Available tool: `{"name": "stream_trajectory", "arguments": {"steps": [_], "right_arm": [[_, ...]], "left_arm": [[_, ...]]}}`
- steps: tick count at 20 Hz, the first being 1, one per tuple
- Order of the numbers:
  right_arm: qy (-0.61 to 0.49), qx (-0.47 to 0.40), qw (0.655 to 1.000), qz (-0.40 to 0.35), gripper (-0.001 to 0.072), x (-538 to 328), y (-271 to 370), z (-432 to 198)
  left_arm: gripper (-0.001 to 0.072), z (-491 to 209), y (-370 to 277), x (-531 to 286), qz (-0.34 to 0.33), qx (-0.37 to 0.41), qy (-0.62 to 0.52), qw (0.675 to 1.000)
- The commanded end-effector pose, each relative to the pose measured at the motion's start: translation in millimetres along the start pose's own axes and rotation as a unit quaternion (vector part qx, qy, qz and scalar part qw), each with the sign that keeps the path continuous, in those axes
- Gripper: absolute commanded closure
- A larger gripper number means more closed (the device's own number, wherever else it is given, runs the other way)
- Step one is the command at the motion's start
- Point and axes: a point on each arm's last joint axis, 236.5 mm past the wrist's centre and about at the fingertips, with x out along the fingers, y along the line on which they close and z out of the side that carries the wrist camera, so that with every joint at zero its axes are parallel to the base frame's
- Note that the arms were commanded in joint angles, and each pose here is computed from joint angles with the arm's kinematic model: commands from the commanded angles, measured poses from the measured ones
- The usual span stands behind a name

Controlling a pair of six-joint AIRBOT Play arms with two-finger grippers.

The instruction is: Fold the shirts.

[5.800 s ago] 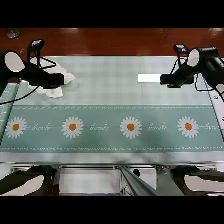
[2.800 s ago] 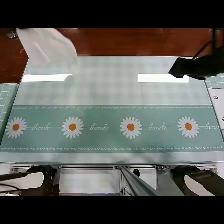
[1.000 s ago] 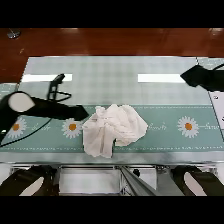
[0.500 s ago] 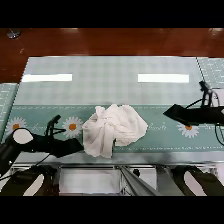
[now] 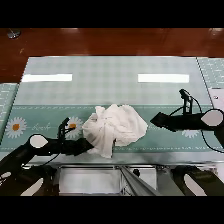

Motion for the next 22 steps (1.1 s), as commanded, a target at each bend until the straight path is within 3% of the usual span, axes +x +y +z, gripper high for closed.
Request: {"name": "stream_trajectory", "arguments": {"steps": [1,8,12,13,14,15,19,22], "right_arm": [[0.005,0.003,1.0,-0.01,0.0089,6,1,-4],[0.097,0.02,0.994,-0.038,0.0089,66,-10,-25],[0.13,0.026,0.991,0.014,0.0092,85,23,-18],[0.136,0.022,0.99,0.026,0.017,88,31,-18],[0.143,0.011,0.989,0.035,0.0411,90,39,-18],[0.142,-0.012,0.989,0.047,0.07,89,48,-16],[0.043,-0.12,0.99,0.063,0.0691,23,97,77],[-0.165,-0.196,0.965,0.06,0.0691,-126,157,194]], "left_arm": [[0.0677,22,-25,3,-0.019,0.067,-0.033,0.997],[0.0677,44,-75,-18,-0.06,0.111,-0.049,0.991],[0.0677,39,-77,-19,-0.063,0.118,-0.037,0.99],[0.0677,40,-77,-19,-0.063,0.118,-0.039,0.99],[0.0677,41,-78,-19,-0.063,0.118,-0.04,0.99],[0.0677,43,-81,-21,-0.066,0.123,-0.044,0.989],[0.0677,99,-147,-89,-0.119,0.177,-0.13,0.968],[0.0677,162,-229,-218,-0.159,0.242,-0.291,0.912]]}}
